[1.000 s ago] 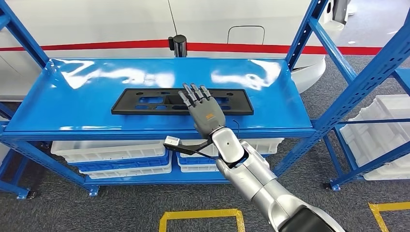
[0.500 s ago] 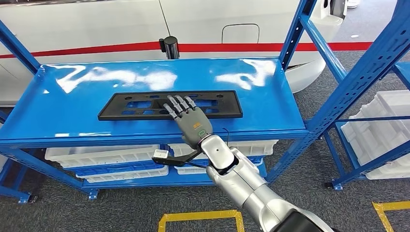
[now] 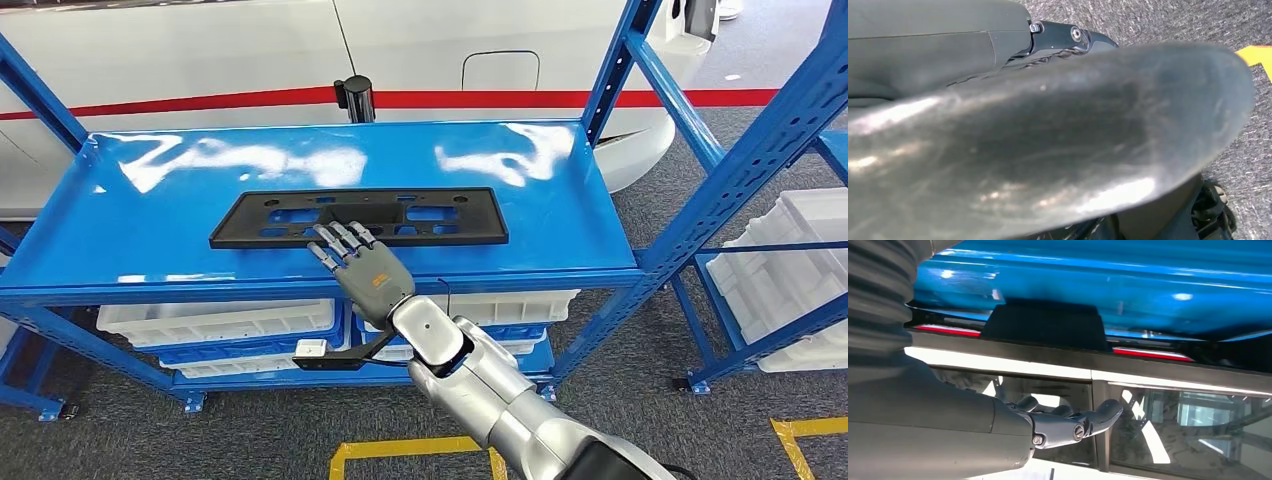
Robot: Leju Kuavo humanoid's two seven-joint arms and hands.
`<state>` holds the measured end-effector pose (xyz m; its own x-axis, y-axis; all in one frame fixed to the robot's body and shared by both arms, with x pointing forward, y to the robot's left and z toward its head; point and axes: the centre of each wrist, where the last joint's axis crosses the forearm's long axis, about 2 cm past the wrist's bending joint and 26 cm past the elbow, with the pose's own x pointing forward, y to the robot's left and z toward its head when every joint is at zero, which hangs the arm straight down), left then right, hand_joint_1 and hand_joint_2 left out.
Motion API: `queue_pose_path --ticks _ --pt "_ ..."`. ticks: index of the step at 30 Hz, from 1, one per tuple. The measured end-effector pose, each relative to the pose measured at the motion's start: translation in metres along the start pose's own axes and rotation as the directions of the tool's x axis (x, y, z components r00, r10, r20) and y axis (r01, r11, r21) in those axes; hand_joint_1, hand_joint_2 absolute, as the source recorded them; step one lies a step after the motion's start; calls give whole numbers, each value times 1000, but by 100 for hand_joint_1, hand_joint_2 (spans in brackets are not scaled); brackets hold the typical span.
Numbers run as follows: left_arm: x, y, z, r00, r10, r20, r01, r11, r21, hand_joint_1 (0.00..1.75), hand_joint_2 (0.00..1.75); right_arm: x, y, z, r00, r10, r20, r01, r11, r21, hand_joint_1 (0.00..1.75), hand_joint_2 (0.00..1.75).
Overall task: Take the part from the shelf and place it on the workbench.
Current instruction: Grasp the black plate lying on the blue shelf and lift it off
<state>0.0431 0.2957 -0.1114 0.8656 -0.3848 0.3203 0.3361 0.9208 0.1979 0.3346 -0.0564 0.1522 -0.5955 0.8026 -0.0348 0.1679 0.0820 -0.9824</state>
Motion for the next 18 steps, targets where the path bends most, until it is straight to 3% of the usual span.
queue_pose_path --ticks 4,9,18 --pt "0 -1 0 1000 1 -3 -1 1000 1 0 0 0 -4 -1 1000 -7 -25 5 999 -53 0 175" --pt "0 -2 0 1000 19 -10 -19 1000 2 0 0 -12 -27 -3 999 -2 -52 -6 988 -157 0 175" --pt "0 -1 0 999 33 -5 -33 999 6 0 0 -25 -39 2 997 7 -76 -22 981 -194 0 175"
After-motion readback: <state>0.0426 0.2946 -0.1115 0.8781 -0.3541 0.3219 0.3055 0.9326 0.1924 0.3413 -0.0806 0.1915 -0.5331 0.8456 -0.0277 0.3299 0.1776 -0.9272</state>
